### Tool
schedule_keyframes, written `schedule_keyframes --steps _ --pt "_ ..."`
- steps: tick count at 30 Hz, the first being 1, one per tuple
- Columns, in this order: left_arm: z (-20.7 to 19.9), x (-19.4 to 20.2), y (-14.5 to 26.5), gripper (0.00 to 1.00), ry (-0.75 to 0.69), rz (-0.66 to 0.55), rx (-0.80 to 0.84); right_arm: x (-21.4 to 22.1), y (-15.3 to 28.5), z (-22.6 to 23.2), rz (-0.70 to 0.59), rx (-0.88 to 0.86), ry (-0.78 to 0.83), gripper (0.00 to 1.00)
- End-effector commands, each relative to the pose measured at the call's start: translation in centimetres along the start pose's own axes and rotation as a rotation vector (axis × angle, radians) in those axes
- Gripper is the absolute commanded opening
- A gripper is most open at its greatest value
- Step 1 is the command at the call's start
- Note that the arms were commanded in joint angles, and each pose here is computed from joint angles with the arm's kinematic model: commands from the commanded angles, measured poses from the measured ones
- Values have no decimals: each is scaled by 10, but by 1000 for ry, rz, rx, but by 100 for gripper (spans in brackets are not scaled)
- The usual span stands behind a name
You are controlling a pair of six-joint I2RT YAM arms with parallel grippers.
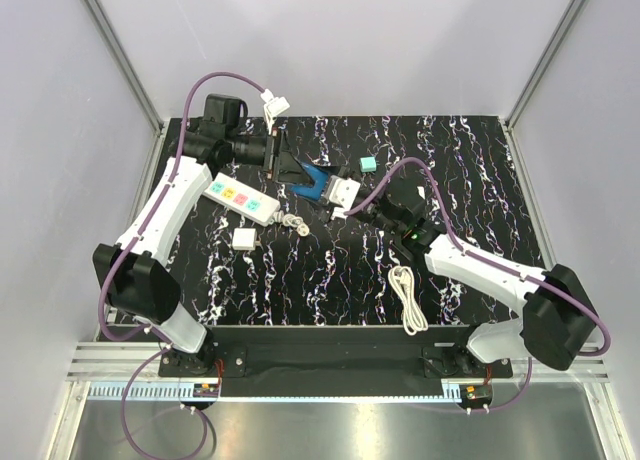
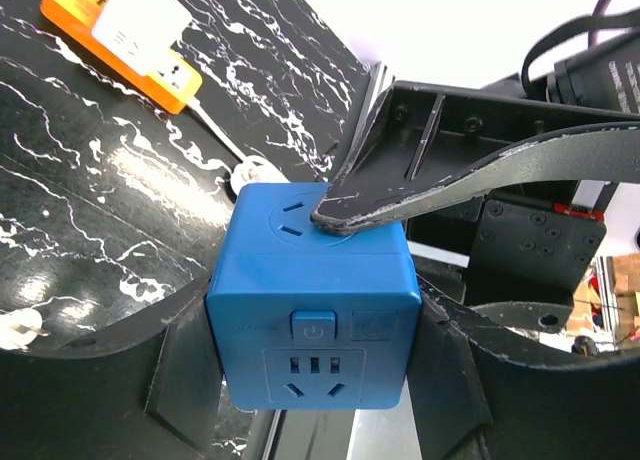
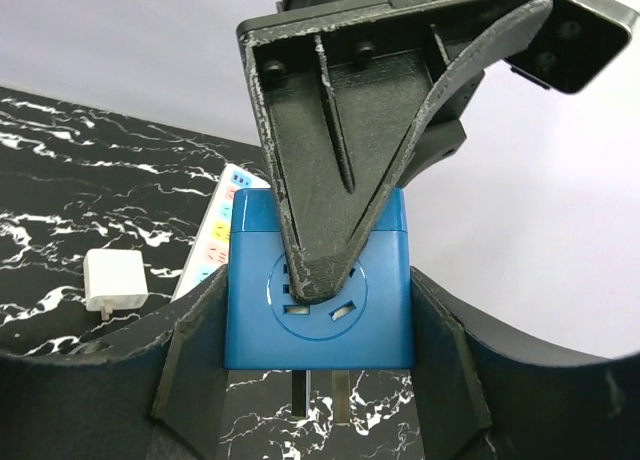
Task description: Insert the plug
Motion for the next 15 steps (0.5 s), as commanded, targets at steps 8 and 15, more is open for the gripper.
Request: schedule_keyframes --steps 8,15 --pt "-10 -16 9 0 -85 -64 -24 -18 1 -18 -75 150 -151 47" --pt "44 -20 69 0 -196 -76 -416 -55 59 23 -178 -16 -304 93"
Point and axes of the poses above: each gripper's point midway between its finger pads, its own y axis back along the fingers, its own z axis along the line the jaws close on, x = y × z, the point moved 3 cm from there along y, back along the fingers, and after that the axes turned 1 degree about y, right-handed, at the moved point
